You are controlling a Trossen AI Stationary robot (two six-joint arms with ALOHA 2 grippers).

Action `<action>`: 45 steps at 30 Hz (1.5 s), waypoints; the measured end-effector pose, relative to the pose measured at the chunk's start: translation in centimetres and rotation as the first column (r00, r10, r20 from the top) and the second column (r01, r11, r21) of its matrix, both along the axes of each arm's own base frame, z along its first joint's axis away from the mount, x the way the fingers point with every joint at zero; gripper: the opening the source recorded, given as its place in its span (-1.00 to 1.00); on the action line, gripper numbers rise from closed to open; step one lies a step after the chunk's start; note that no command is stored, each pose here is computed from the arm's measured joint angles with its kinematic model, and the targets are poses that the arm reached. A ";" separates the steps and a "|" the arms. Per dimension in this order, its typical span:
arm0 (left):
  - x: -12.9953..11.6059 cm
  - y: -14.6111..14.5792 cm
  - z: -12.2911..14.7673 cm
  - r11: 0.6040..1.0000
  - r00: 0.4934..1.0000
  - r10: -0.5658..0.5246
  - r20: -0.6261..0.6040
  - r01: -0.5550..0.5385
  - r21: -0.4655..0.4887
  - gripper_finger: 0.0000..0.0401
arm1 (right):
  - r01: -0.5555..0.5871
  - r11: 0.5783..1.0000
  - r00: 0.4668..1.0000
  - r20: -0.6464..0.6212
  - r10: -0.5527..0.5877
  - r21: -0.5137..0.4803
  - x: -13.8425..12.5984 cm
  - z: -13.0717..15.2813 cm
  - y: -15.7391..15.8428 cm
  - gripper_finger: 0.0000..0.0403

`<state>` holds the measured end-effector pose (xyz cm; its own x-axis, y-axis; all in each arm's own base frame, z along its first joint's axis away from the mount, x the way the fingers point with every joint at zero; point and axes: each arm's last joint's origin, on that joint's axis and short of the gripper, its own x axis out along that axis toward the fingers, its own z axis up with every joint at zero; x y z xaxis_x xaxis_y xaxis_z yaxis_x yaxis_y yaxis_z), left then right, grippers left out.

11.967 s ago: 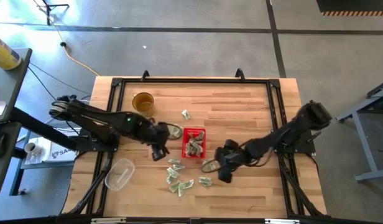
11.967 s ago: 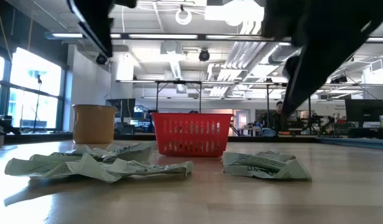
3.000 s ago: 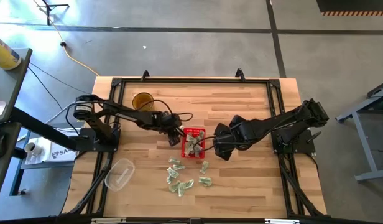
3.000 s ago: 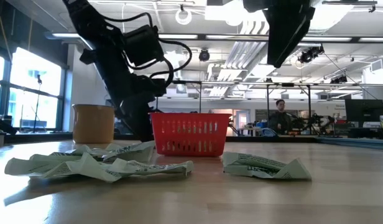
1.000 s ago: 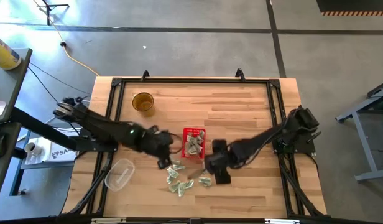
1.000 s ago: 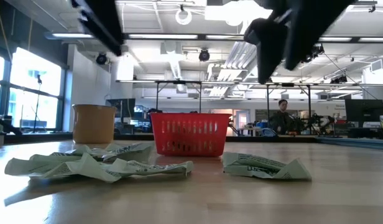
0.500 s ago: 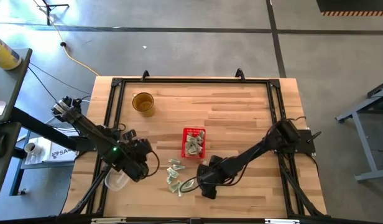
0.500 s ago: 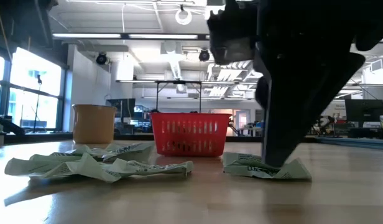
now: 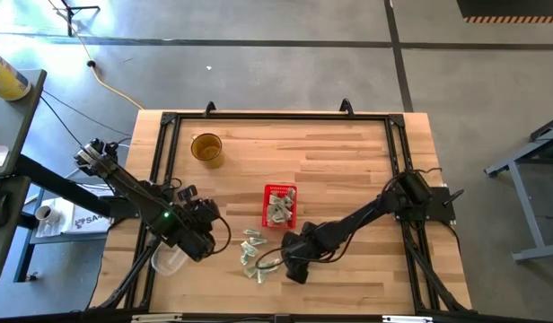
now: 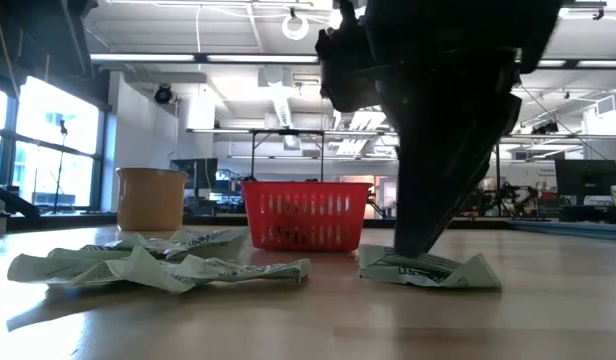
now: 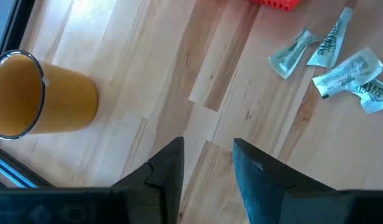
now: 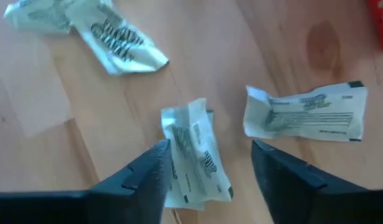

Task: Pick and place Stevia / Truvia into bins
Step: Put the white stevia packet into the red basket

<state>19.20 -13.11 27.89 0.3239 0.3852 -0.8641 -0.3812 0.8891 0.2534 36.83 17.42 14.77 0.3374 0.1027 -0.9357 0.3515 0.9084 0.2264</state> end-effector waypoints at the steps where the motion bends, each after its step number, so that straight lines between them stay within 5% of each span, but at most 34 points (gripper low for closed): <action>1: 0.0 0.0 0.0 1.000 1.000 0.000 0.000 0.000 0.000 -0.14 | -0.014 1.000 1.000 -0.004 0.014 -0.001 0.0 0.0 0.0 -0.02; 10: 0.1 0.0 0.0 1.000 1.000 0.007 0.012 -0.007 -0.003 -0.14 | -0.089 0.996 0.995 -0.052 0.089 0.002 -0.4 -0.1 -0.1 -0.50; 17: 0.2 0.0 0.1 0.996 0.993 0.093 0.077 -0.092 -0.014 -0.14 | -0.122 0.987 0.987 -0.092 0.132 0.100 -0.4 -0.1 -0.2 -0.97; 27: 0.2 0.0 0.1 0.982 0.975 0.186 0.124 -0.181 -0.056 -0.14 | -0.114 0.984 0.993 0.037 0.110 0.138 0.5 2.4 -1.6 -0.99; 37: 0.8 -0.5 0.0 0.973 0.959 0.213 0.188 -0.191 -0.127 -0.14 | 0.104 0.992 0.972 0.217 -0.086 -0.077 -0.2 9.1 -7.4 -0.96; 41: 1.1 -0.6 -1.1 0.971 0.952 0.217 0.215 -0.188 -0.146 -0.14 | 0.156 0.986 0.974 0.157 -0.163 0.056 1.2 8.0 -11.3 -0.77; 45: 1.0 -0.7 -2.2 0.966 0.960 0.219 0.175 -0.188 -0.177 -0.14 | 0.157 0.985 0.982 0.088 -0.164 0.077 1.3 7.1 -12.9 -0.39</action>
<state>20.16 -13.81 25.66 0.4180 0.3252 -0.8482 -0.5862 0.8099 0.0217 38.13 4.50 21.83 0.4409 0.1032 -0.8916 0.4658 0.8228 0.3256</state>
